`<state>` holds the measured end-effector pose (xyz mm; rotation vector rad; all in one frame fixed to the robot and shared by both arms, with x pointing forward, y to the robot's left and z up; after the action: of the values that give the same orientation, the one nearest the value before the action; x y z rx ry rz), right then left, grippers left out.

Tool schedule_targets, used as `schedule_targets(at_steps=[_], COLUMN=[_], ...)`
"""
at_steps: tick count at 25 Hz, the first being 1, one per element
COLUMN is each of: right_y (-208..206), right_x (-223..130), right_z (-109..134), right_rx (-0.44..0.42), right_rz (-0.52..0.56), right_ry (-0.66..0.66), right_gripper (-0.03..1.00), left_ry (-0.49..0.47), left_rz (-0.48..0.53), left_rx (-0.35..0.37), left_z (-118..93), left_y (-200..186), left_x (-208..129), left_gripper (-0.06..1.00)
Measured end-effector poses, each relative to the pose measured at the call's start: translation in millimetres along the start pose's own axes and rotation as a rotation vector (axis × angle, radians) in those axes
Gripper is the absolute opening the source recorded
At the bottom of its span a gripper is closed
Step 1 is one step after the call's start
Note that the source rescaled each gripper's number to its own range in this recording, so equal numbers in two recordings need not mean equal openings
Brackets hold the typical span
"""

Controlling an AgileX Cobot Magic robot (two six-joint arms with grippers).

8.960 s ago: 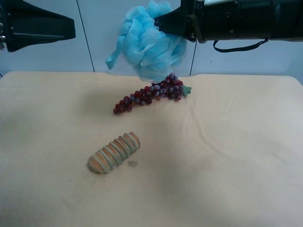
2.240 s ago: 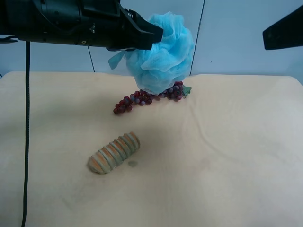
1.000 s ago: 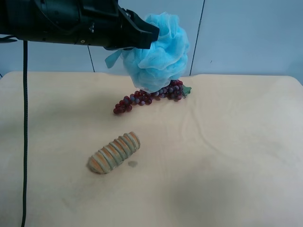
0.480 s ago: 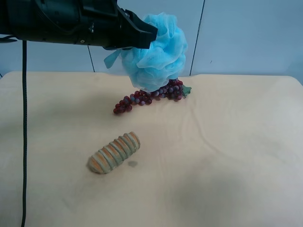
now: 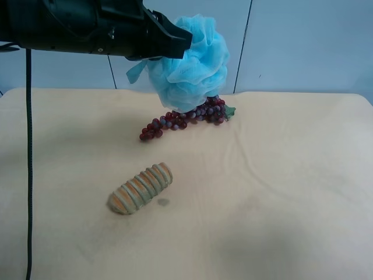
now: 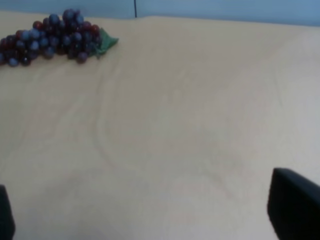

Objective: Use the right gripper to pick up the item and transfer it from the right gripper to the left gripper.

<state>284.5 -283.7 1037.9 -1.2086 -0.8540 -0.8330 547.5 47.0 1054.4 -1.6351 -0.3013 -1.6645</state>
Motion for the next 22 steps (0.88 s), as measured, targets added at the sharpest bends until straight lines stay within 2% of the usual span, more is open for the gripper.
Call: schedule_targets(at_steps=[5,12,14,17,22], right_y=[0.0,0.0,0.0,0.0,0.0], right_x=[0.0,0.0,0.0,0.0,0.0], right_z=[0.1,0.1,0.1,0.1,0.1], right_rx=[0.001,0.001,0.001,0.001,0.001], right_rz=[0.000,0.000,0.000,0.000,0.000], right_ry=[0.000,0.000,0.000,0.000,0.000], right_gripper=[1.00,1.00,1.00,1.00,1.00], left_ry=[0.022,0.120,0.145,0.130,0.049], left_rz=[0.015,0.102,0.123,0.142,0.148], left_rx=[0.077,0.315,0.364,0.418,0.487], left_z=[12.2,50.3,61.6,86.0,143.7], left_y=[-5.7,-17.2,-20.9,-28.4,-52.0], left_x=[0.8,-8.2,-11.0,-17.6,-35.8], left_gripper=[0.00,0.00,0.00,0.00,0.00])
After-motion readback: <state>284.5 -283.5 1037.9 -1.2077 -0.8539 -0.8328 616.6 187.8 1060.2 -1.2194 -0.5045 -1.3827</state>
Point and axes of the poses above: a point on each arm's last joint axis where the gripper is mounted, y pointing out along that axis toward the gripper, z along the wrist's bending axis when the last joint is at zero, x = y × z, the point moved 7 cm from there along y, pointing out along that axis toward the gripper, and after that the axes turned 11 degrees about y, right-handed, at the moved point
